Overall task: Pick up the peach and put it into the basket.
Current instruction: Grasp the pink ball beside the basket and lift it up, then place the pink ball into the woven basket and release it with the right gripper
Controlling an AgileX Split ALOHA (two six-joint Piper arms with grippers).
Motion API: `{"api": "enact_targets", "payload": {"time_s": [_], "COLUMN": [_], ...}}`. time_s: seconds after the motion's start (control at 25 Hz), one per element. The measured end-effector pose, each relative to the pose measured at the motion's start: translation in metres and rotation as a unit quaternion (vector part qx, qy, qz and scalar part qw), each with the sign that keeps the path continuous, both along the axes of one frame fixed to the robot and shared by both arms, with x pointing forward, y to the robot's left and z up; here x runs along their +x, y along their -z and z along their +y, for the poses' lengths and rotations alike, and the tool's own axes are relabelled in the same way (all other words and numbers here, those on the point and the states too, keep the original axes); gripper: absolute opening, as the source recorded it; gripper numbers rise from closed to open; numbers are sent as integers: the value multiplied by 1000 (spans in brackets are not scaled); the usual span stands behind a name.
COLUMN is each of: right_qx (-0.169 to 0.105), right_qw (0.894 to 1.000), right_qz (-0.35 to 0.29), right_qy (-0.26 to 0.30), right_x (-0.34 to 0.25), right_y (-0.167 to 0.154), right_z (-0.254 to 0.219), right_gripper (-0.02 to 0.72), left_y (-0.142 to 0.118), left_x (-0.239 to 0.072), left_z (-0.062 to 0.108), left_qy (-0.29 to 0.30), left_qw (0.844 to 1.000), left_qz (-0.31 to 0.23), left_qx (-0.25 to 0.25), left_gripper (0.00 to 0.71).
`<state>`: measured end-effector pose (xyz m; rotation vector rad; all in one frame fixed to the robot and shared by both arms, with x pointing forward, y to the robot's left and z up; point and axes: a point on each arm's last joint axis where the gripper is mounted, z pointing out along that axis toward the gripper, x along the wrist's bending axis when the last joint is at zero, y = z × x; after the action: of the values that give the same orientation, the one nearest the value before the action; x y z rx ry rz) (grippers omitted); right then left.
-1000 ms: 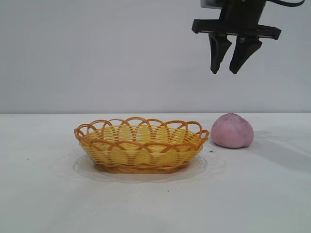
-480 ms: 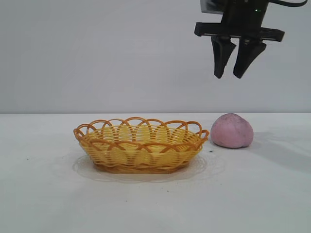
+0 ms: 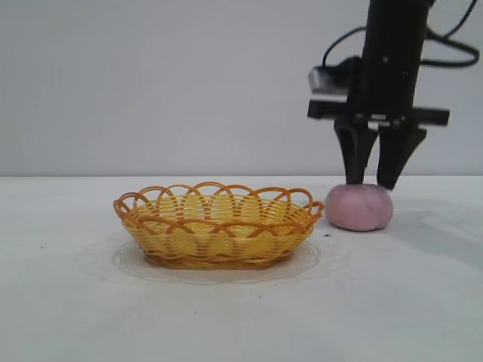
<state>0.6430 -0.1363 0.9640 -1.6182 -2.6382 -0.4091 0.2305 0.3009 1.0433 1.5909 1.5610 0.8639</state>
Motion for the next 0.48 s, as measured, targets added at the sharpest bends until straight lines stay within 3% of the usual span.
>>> {"api": "enact_targets", "payload": {"time_s": [0.08, 0.16, 0.24, 0.36, 0.48], "right_qx": [40, 100, 136, 144, 135], "right_qw": [998, 992, 985, 981, 980], "right_qz": [-39, -63, -73, -62, -27], "right_qy": [-15, -38, -73, -116, -146], "right_x": [-8, -23, -38, -55, -62], "right_y": [-39, -78, -99, -99, -74], "right_z": [2, 8, 23, 50, 78], "right_gripper": [0, 0, 0, 0, 0], "left_y": [0, 0, 0, 0, 0], "left_x": [0, 0, 0, 0, 0], "left_z": [0, 0, 0, 0, 0], "left_qy": [0, -1, -1, -1, -1], "left_qw": [1000, 1000, 1000, 1000, 1000], "left_qz": [0, 0, 0, 0, 0], "left_qx": [0, 1, 1, 1, 1], "left_gripper": [336, 336, 336, 336, 336]}}
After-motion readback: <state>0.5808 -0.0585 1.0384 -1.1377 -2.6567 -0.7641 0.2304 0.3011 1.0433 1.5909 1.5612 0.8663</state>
